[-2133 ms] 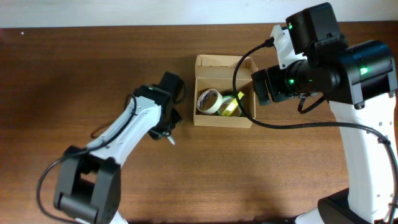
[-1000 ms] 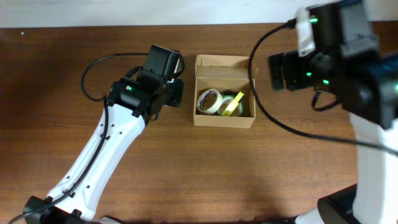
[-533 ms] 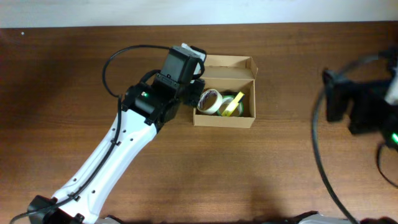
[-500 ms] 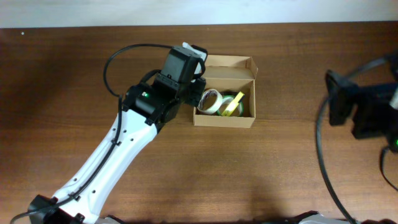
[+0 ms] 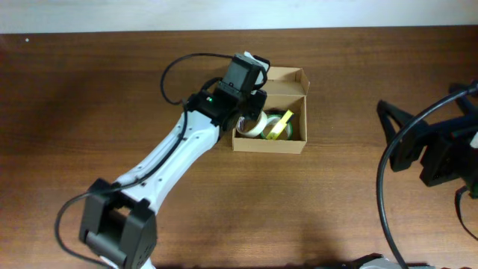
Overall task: Pack container
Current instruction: 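Lower the marker into the box and open the left gripper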
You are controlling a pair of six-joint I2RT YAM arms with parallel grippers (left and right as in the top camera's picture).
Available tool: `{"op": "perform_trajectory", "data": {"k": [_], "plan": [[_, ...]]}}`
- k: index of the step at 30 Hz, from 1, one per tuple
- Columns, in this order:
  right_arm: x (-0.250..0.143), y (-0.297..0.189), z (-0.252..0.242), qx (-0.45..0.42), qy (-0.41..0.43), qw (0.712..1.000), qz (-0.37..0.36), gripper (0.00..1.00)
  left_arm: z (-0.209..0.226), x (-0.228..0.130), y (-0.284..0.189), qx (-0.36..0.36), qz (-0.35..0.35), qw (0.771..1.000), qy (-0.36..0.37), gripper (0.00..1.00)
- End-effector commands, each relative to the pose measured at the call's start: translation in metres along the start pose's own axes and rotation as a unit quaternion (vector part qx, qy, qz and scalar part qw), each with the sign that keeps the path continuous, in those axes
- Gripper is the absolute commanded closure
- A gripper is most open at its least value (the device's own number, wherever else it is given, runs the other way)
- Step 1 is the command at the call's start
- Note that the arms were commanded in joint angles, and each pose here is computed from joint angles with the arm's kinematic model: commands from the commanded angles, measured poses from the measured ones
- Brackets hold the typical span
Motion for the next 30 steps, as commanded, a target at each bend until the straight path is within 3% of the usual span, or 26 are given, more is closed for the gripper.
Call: {"op": "perform_trajectory", "data": {"k": [1, 15, 30], "plan": [[-0.002, -0.001, 0.003, 0.028, 0.007, 1.000, 0.012, 0.01, -0.007, 0.001, 0.011, -0.029, 0.001, 1.000, -0.005, 0.98], [-0.003, 0.000, 0.006, 0.048, 0.007, 0.999, 0.019, 0.01, -0.018, -0.014, 0.027, -0.085, 0.040, 0.996, -0.010, 0.98], [-0.006, 0.013, 0.006, 0.039, 0.007, 0.998, 0.046, 0.01, -0.022, -0.036, 0.023, -0.099, 0.116, 0.988, -0.005, 0.98]]}}
Point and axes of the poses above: each gripper's point midway between its finger pads, its own y axis out along the fingers, its own z axis along the line the jaws close on, x = y × z, the point moved 10 cm from there along -y, back along the fingers, and after that the axes turned 15 degrees about y, right-handed, at the moved point
